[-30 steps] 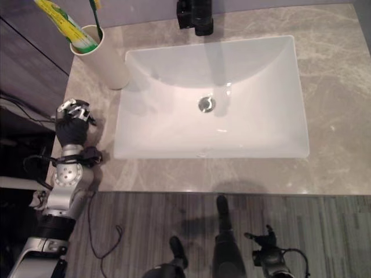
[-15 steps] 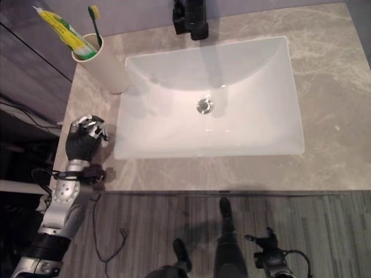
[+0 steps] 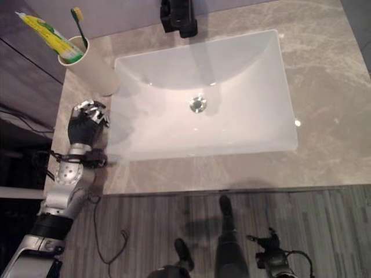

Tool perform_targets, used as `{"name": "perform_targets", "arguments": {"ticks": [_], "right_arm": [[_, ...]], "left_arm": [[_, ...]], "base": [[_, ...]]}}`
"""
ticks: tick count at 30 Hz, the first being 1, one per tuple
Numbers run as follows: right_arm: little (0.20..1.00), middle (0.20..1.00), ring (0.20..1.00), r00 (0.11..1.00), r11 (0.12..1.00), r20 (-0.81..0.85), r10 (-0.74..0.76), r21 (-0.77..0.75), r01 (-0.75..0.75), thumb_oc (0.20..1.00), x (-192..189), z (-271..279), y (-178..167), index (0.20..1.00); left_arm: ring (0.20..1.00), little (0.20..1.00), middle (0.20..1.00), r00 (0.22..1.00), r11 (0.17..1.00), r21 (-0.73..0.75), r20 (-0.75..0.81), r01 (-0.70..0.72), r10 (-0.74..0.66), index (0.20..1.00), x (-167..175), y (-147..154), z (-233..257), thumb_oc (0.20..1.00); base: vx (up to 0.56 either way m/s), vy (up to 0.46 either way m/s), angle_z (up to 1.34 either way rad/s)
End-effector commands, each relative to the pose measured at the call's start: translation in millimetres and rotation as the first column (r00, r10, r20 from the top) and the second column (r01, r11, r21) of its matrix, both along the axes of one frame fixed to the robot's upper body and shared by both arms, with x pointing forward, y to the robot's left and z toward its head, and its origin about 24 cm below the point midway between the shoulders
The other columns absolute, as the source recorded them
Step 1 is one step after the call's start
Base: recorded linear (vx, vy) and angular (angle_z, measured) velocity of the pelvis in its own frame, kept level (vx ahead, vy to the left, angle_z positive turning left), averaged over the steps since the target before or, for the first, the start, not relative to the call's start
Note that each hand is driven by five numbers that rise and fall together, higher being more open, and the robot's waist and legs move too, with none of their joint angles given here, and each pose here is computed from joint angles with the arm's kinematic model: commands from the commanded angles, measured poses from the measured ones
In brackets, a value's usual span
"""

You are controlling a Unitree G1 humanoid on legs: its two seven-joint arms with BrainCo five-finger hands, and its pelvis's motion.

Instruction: Put brush and paste in cup on sink, flatten towel.

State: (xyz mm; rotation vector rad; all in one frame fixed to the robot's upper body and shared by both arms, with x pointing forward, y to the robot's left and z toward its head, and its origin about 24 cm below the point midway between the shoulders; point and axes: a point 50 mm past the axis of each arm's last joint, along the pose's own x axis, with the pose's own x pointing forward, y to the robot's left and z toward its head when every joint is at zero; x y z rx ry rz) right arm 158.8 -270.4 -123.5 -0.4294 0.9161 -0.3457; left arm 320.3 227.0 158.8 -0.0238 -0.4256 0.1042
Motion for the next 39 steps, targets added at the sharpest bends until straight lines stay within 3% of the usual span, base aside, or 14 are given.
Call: {"name": "perform_targets", "arguments": {"ticks": [1, 20, 39], "right_arm": [[1.0, 1.0, 1.0, 1.0, 1.0, 0.002, 0.003, -0.02, -0.003, 1.0, 0, 0, 0, 1.0], [1.0, 1.0, 1.0, 1.0, 1.0, -0.001, -0.008, 0.0, 0.008, 1.0, 1, -3, 9, 1.0], [1.0, 1.0, 1.0, 1.0, 1.0, -0.009, 0.018, 0.001, -0.018, 1.0, 2, -5, 15, 1.0]], "left_arm": [[0.2, 0.2, 0.2, 0.992, 0.996, 0.027, 0.092, -0.089, 0.086, 0.2, 2, 11, 22, 0.2], [0.2, 0.2, 0.2, 0.976, 0.991, 0.033, 0.18, -0.133, 0.125, 0.2, 20, -4, 56, 0.2], [0.2, 0.2, 0.2, 0.948, 0.954, 0.033, 0.127, -0.298, 0.291, 0.2, 37, 36, 70, 0.2]], "base": [[0.0, 0.0, 0.0], [0.0, 0.0, 0.0], [0.0, -0.001, -0.01]]}}
